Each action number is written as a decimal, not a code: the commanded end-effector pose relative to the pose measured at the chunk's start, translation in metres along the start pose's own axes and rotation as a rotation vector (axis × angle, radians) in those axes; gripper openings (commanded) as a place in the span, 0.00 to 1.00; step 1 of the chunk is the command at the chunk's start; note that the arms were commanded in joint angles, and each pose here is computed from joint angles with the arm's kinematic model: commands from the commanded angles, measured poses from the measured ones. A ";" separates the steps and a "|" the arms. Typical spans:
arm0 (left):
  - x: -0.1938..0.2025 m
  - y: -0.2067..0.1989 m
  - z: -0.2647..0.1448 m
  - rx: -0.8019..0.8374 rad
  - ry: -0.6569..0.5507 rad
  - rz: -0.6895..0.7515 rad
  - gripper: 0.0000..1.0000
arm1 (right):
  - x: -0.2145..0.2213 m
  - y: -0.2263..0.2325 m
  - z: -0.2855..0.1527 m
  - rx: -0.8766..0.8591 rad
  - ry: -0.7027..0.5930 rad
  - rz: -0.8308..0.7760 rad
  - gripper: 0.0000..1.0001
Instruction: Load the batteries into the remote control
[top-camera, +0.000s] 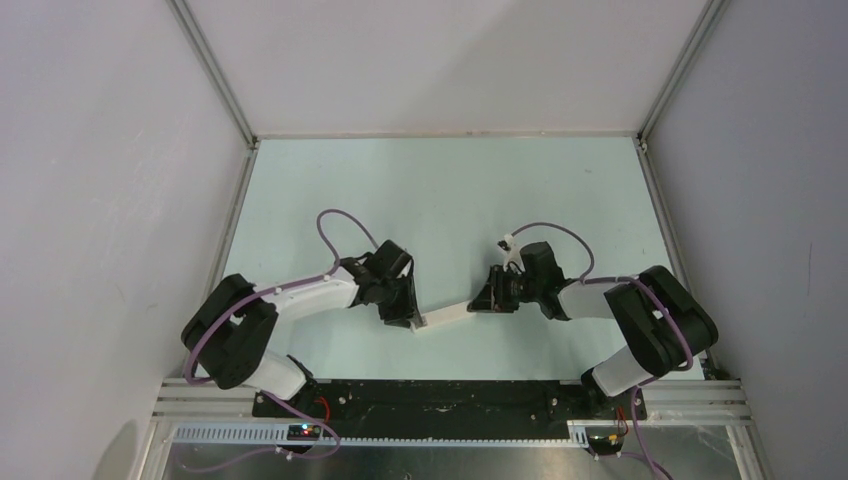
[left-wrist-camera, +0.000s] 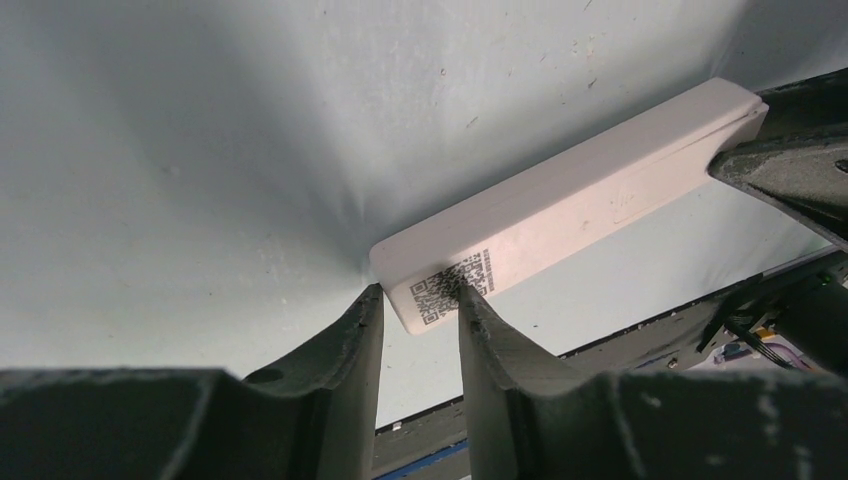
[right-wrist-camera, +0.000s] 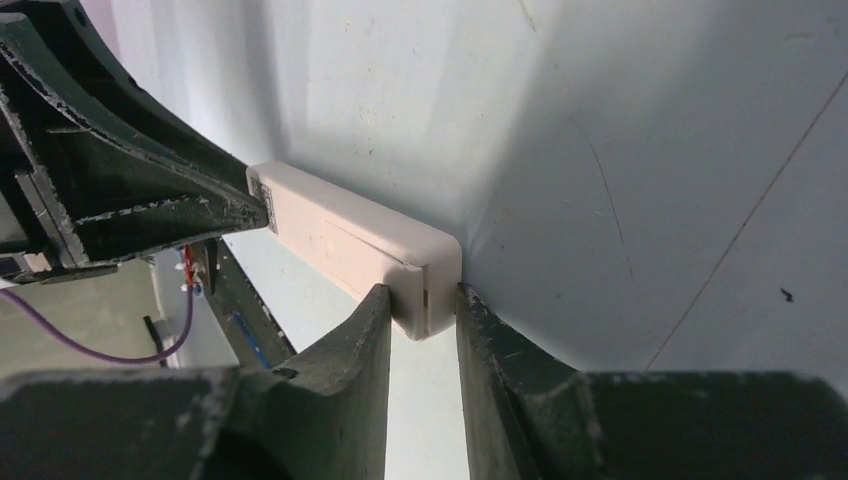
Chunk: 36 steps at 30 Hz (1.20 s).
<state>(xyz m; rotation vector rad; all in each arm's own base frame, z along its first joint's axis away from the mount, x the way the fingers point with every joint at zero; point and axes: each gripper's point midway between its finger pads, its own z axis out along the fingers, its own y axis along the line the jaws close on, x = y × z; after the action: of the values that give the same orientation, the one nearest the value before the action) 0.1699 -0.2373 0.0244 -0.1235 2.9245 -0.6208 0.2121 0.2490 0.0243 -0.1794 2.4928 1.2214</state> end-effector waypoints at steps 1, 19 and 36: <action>-0.030 0.007 0.006 -0.044 -0.110 0.039 0.35 | 0.038 -0.011 -0.005 -0.019 0.109 0.105 0.00; -0.036 0.009 0.009 -0.062 -0.113 0.041 0.41 | 0.028 -0.004 -0.012 -0.071 0.060 0.103 0.54; -0.034 0.011 0.015 -0.070 -0.089 0.048 0.42 | 0.044 -0.024 0.010 0.025 0.102 0.143 0.44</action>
<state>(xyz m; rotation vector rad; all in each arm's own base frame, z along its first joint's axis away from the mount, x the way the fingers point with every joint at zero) 0.2009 -0.2346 0.0235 -0.1269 2.8575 -0.5724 0.1906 0.2555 0.0275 -0.1078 2.4970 1.4564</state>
